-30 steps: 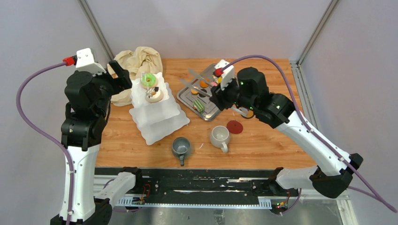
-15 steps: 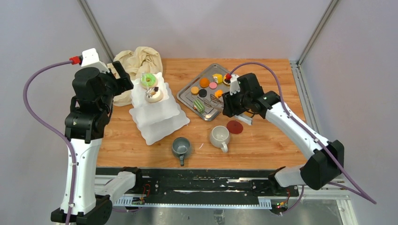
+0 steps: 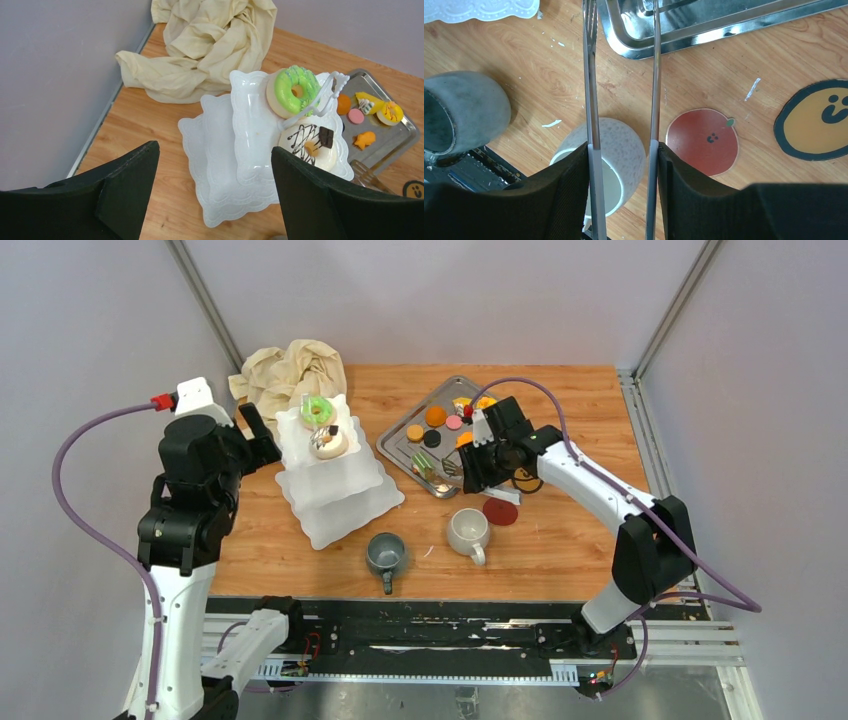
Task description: Serve the afternoon tea
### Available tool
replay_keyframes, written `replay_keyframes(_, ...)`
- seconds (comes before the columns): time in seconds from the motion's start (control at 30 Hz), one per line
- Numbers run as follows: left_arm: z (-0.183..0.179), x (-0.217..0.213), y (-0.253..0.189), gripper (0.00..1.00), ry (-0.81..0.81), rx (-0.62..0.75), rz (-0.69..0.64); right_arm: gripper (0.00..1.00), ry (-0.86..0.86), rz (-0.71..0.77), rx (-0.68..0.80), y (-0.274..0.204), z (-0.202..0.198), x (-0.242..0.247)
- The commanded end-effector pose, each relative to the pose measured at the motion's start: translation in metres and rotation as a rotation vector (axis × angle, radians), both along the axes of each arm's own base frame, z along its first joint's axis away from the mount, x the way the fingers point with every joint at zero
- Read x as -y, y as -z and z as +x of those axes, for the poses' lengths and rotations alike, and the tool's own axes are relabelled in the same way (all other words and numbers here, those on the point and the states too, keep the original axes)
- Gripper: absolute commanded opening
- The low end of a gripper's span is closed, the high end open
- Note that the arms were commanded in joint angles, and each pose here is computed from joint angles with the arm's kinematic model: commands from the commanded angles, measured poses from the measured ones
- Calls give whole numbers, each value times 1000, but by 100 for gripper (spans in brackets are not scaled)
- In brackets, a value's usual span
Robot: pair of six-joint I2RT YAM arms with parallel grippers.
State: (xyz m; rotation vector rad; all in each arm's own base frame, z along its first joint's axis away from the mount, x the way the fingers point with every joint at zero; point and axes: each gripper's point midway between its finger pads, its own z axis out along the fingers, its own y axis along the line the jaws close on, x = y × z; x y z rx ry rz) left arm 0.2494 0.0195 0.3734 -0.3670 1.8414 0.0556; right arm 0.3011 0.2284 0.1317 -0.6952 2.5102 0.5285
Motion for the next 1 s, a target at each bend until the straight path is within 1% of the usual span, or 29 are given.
replay_keyframes(0.0, -6, -3, 1, 87, -17, 12, -3, 49, 1, 34, 47, -13, 12, -9)
replay_keyframes(0.27, -8, -5, 5, 87, -23, 6, 14, 50, -18, 22, 57, -3, 23, -23)
replay_keyframes(0.53, -5, -4, 9, 87, -13, -3, 19, 50, -29, 15, 38, 10, 33, -35)
replay_keyframes(0.6, -4, -4, 9, 87, -14, -2, 23, 45, -23, 13, 41, 9, 33, -35)
replay_keyframes(0.7, -2, -4, 8, 87, -9, -3, 28, 27, -15, 8, 58, 4, 35, -32)
replay_keyframes(0.77, -1, -3, 8, 87, -5, -4, 29, 21, -14, 7, 67, -1, 34, -31)
replay_keyframes(0.83, 0, -2, 9, 87, 0, -6, 32, 18, -12, 5, 79, -9, 31, -28)
replay_keyframes(0.97, 0, -3, 13, 87, -1, -15, 39, 15, 2, -6, 124, -28, 28, -18)
